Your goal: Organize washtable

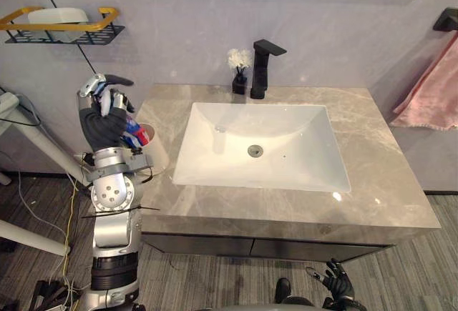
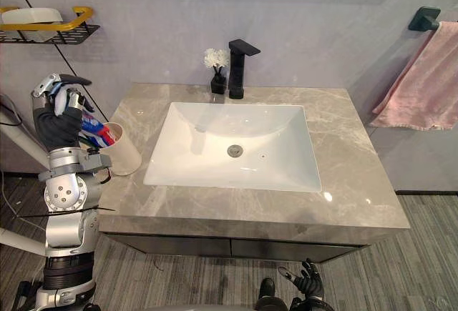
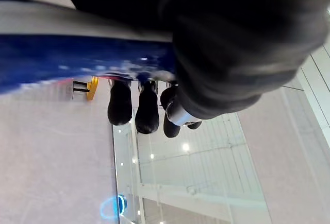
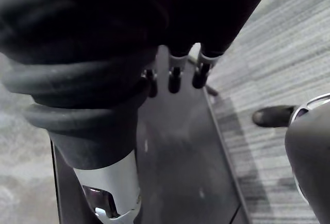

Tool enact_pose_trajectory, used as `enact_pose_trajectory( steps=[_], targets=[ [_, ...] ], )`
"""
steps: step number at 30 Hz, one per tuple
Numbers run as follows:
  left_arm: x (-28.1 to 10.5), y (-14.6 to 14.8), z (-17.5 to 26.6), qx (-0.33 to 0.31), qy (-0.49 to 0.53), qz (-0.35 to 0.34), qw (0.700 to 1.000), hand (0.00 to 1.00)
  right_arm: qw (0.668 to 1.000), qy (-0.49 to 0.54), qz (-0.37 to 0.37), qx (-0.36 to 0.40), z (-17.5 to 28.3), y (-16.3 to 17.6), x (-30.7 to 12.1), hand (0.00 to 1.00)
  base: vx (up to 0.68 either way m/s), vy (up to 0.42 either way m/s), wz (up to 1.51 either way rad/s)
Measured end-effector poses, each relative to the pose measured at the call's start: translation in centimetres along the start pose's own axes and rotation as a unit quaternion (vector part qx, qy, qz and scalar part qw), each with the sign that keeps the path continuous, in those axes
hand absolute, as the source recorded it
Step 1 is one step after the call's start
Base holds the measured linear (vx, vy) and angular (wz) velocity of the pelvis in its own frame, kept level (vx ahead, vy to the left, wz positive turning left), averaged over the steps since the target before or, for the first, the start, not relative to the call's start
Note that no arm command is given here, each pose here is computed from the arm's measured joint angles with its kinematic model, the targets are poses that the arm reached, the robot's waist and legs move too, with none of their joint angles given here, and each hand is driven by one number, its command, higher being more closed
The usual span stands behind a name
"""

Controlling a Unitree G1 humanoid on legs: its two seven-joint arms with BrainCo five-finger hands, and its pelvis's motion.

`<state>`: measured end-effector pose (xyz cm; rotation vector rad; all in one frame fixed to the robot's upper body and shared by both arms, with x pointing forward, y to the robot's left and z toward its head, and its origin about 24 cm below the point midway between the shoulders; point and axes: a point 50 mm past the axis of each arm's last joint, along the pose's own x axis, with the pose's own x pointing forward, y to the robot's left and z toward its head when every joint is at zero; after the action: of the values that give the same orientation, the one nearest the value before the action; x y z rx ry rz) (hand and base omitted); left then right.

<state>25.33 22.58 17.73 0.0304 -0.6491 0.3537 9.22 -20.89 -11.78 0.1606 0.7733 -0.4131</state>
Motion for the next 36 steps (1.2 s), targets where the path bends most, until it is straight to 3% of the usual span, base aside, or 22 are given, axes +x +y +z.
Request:
enact_pose_trajectory(
  steps=[15,20,24,31,32,36],
  targets=[
    [0.2,1.3,0.1,0.008,-0.004,0.036,0.999,0.0,1.0,0.001,0.007,-0.003,-0.1,0.4,0.0,0.0,0.0,-0.001,-0.01],
    [0.4,2.2,2.9,0.004,-0.067,0.061,0.996,0.0,1.0,0.001,0.005,-0.001,-0.1,0.3,-0.1,0.0,0.0,0.0,0.0],
    [-1.4,4.2,5.2,0.003,-0.116,0.101,0.988,0.0,1.0,0.002,0.004,0.002,-0.1,0.3,-0.1,0.0,0.0,0.0,0.04],
    [-6.4,6.3,3.7,-0.027,-0.035,0.175,0.984,0.0,1.0,0.006,0.009,0.018,-0.4,1.2,-0.1,0.0,-0.01,-0.003,0.12],
    [-6.7,6.4,3.5,-0.031,-0.027,0.179,0.983,1.0,1.0,0.006,0.011,0.02,-0.4,1.3,-0.1,0.0,0.0,-0.005,0.16],
    [-8.5,6.3,2.5,-0.06,0.019,0.2,0.978,1.0,1.0,0.005,0.016,0.021,-0.2,1.8,0.0,0.0,0.01,0.003,0.09]
  ],
)
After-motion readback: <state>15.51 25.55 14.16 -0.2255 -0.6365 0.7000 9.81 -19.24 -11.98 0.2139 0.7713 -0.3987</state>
